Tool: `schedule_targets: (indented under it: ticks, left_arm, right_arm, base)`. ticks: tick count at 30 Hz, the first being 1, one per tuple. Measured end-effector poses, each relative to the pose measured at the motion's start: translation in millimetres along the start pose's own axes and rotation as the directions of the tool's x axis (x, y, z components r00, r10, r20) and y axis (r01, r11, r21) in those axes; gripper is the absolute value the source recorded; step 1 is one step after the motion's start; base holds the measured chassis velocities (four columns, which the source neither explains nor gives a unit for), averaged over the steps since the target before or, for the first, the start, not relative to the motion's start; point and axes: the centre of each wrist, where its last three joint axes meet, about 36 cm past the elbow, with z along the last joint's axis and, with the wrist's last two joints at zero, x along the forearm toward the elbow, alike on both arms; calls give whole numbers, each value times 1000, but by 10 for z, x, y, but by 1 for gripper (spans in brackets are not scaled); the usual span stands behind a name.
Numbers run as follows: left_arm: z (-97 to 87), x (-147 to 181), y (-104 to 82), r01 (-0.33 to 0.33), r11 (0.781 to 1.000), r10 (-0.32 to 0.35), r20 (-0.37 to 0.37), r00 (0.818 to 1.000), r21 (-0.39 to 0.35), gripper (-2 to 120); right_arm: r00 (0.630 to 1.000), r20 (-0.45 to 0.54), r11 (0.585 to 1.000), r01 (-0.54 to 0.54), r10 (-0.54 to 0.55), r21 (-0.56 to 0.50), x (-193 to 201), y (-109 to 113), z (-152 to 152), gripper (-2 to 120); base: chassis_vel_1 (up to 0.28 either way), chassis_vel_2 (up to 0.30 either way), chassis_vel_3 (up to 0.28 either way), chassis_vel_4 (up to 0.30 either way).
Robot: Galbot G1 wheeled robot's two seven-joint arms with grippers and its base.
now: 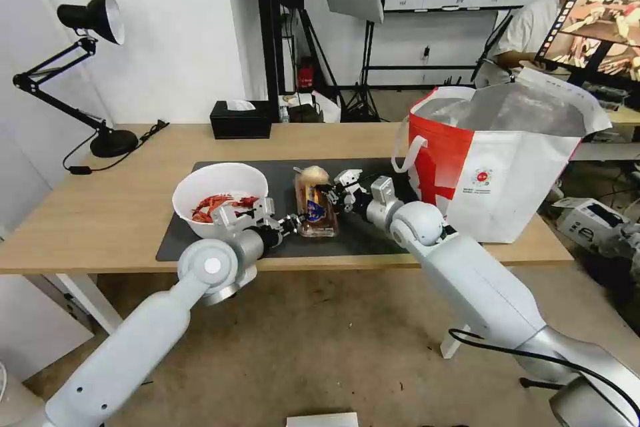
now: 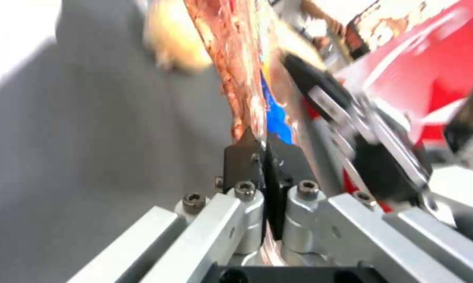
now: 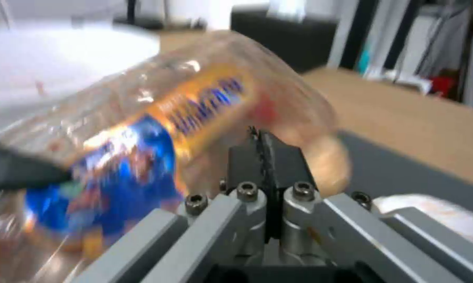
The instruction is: Pick up the trash from the table and place it into the takeout bag.
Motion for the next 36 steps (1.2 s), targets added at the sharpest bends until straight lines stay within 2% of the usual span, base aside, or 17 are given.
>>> schedule_targets:
  ticks: [2,3,6,7,9,15,17,19,22,23,26,27,30,31,34,35,36]
  left_arm:
    - [-100,79,-54,-7,1000,8,55,998,-26,0]
    - [-100,79,-54,-7,1000,8,55,998,-26,0]
    - [-223,178,-109,-13,999,19,121,992,-47,0]
    - [-223,178,-109,-13,999,19,121,992,-47,0]
    - [-301,231,-110,-5,998,16,153,988,-68,0]
    - [-467,311,-138,6,992,22,217,976,-126,0]
    - [-581,350,-209,-9,987,50,250,967,-162,0]
    - [-629,357,-242,-16,985,62,263,963,-174,0]
    - [-753,295,-352,-36,974,103,292,951,-225,0]
    - [-753,295,-352,-36,974,103,292,951,-225,0]
    - [-883,128,-506,-58,957,152,316,936,-286,0]
    - [-883,128,-506,-58,957,152,316,936,-286,0]
    - [-1047,-140,-781,-87,933,214,345,914,-349,0]
    - [-1047,-140,-781,-87,933,214,345,914,-349,0]
    - [-1133,-528,-1182,-116,908,274,362,891,-403,0]
    - [-1133,-528,-1182,-116,908,274,362,891,-403,0]
    - [-1142,-646,-1304,-117,903,282,365,887,-413,0]
  right_arm:
    - [997,65,999,-32,34,-34,220,16,-25,0]
    - [997,65,999,-32,34,-34,220,16,-25,0]
    - [983,166,993,-62,78,-96,565,109,-71,0]
    - [983,166,993,-62,78,-96,565,109,-71,0]
    - [969,221,989,-85,111,-124,842,193,-62,0]
    - [947,269,980,-141,174,-137,1319,359,13,2]
    - [942,271,978,-173,198,-113,1545,432,74,14]
    - [939,272,977,-187,208,-102,1624,446,93,17]
    - [933,262,969,-230,246,-92,1869,569,247,32]
    - [933,262,969,-230,246,-92,1869,569,247,32]
    - [908,291,952,-300,302,-55,2010,745,454,46]
    - [908,291,952,-300,302,-55,2010,745,454,46]
    - [878,315,928,-371,360,-26,2147,972,620,59]
    - [878,315,928,-371,360,-26,2147,972,620,59]
    - [863,303,907,-420,404,-13,2359,1187,757,76]
    - [863,303,907,-420,404,-13,2359,1187,757,76]
    - [861,294,903,-429,414,-16,2410,1232,791,80]
  base:
    - [0,0,0,0]
    - [0,0,0,0]
    - [0,0,0,0]
    - [0,0,0,0]
    - [0,0,0,0]
    - [0,0,0,0]
    - [0,0,0,0]
    - [0,0,0,0]
    - [0,0,0,0]
    - [0,0,0,0]
    - [0,0,0,0]
    - [0,0,0,0]
    - [0,0,0,0]
    - [0,0,0,0]
    - [0,0,0,0]
    - [0,0,0,0]
    - [0,0,0,0]
